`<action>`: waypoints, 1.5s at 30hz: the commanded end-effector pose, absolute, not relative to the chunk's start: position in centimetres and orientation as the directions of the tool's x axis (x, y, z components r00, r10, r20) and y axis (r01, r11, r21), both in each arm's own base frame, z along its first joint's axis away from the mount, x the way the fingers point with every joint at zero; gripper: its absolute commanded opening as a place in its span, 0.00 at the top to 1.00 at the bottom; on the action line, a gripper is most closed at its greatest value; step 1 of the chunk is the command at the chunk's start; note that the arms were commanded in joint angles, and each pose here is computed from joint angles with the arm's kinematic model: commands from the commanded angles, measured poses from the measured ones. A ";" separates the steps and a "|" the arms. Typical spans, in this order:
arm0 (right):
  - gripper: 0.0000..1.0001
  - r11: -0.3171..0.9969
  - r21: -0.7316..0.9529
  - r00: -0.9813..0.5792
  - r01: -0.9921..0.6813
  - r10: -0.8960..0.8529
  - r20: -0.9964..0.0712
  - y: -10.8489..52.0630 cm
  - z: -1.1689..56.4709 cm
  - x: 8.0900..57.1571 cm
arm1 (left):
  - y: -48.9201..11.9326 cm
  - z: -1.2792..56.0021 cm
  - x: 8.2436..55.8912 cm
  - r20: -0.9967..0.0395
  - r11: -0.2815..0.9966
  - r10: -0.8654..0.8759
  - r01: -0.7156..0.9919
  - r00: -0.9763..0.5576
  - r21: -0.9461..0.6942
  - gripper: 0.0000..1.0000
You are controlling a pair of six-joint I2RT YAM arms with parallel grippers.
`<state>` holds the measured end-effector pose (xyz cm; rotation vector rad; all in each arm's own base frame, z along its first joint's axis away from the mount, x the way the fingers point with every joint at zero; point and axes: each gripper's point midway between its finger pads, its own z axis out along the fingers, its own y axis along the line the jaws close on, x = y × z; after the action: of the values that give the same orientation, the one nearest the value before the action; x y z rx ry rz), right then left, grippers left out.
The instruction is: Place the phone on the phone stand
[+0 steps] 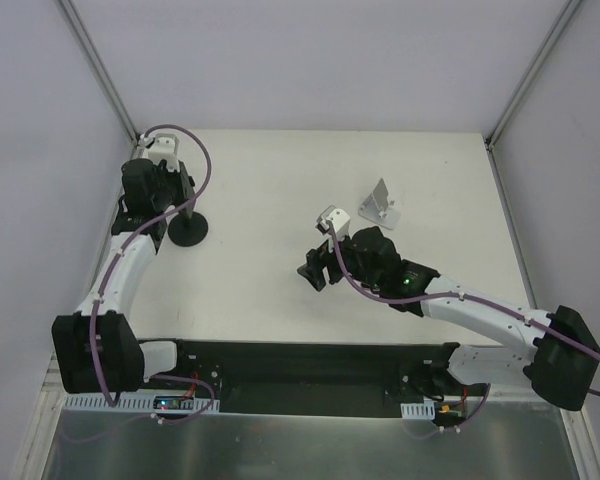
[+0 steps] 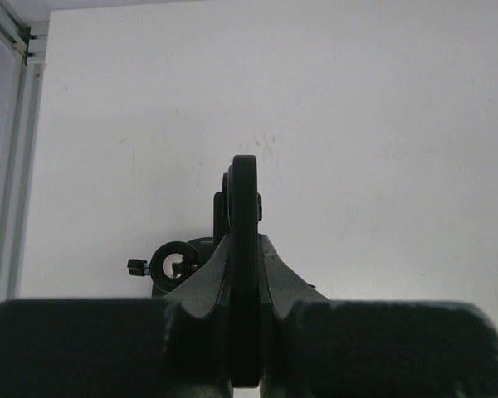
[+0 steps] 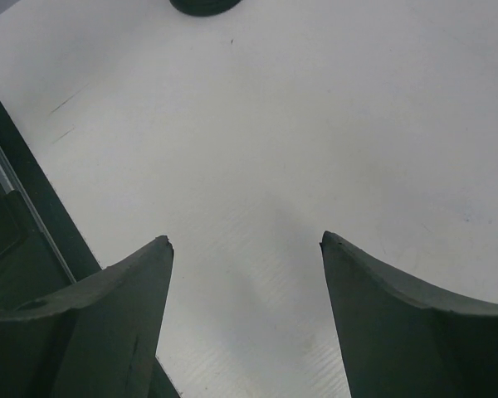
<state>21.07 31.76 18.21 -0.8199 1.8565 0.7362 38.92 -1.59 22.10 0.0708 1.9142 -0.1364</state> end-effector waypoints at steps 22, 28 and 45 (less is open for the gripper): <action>0.24 0.553 0.121 -0.298 -0.824 -0.242 -0.923 30.8 18.2 22.0 | 6.8 29.5 50.7 -0.967 0.945 0.225 0.269 -0.121 0.187 1.00; 0.24 0.551 0.124 -0.302 -0.825 -0.244 -0.921 30.8 18.0 22.0 | 7.2 28.9 50.9 -0.976 0.963 0.159 0.243 -0.152 0.119 0.83; 0.23 0.541 0.140 -0.297 -0.829 -0.213 -0.931 30.6 18.4 21.8 | 9.9 28.7 49.0 -0.980 0.996 0.019 0.089 -0.196 0.001 0.35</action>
<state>21.83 30.02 16.30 -0.8722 1.8843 0.7378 48.97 9.24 27.12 0.0855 1.7930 -0.0738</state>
